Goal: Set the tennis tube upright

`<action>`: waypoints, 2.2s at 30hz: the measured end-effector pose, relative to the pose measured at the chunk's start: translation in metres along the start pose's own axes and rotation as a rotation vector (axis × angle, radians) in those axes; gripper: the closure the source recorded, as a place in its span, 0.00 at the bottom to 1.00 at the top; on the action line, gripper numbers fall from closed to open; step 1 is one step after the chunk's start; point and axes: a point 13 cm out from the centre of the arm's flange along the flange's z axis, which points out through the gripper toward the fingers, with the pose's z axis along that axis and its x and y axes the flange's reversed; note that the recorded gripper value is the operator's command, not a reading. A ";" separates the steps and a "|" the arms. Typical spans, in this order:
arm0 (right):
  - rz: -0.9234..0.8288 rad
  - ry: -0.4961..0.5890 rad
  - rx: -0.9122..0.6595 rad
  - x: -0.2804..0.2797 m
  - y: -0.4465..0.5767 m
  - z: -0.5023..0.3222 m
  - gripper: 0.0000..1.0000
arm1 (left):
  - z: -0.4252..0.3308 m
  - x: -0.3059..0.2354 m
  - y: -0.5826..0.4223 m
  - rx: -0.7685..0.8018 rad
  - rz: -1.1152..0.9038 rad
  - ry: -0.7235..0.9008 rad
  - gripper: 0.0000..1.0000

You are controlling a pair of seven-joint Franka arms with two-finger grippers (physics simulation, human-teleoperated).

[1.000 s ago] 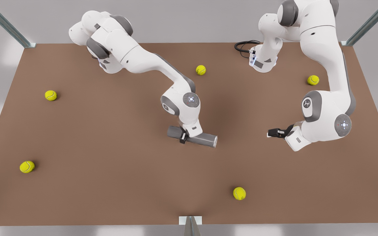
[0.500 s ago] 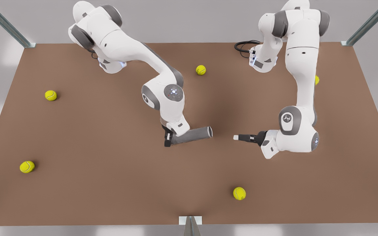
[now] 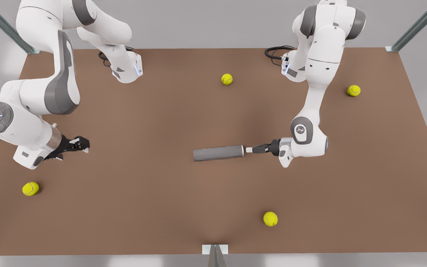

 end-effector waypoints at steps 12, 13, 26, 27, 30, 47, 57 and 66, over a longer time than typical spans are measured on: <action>0.200 0.023 -0.001 0.031 0.004 0.018 0.00 | 0.047 -0.006 0.044 0.058 -0.005 -0.088 0.00; 0.211 0.017 -0.003 0.029 0.004 0.018 0.00 | 0.050 -0.005 0.047 0.061 -0.001 -0.091 0.00; 0.303 -0.010 -0.028 0.020 0.007 0.019 0.00 | 0.071 0.005 0.059 0.113 0.055 -0.139 0.00; 0.307 -0.010 -0.030 0.020 0.007 0.019 0.00 | 0.073 0.005 0.057 0.118 0.061 -0.142 0.00; 0.319 -0.012 -0.033 0.019 0.008 0.019 0.00 | 0.078 0.007 0.049 0.142 0.075 -0.148 0.00; 0.357 -0.013 -0.035 0.019 0.008 0.019 0.00 | 0.091 0.005 0.018 0.260 0.098 -0.185 0.00; 0.367 -0.013 -0.035 0.019 0.008 0.019 0.00 | 0.078 0.004 -0.005 0.376 0.091 -0.176 0.12; 0.372 -0.013 -0.035 0.019 0.008 0.019 0.00 | 0.084 0.010 -0.013 0.412 0.094 -0.156 0.79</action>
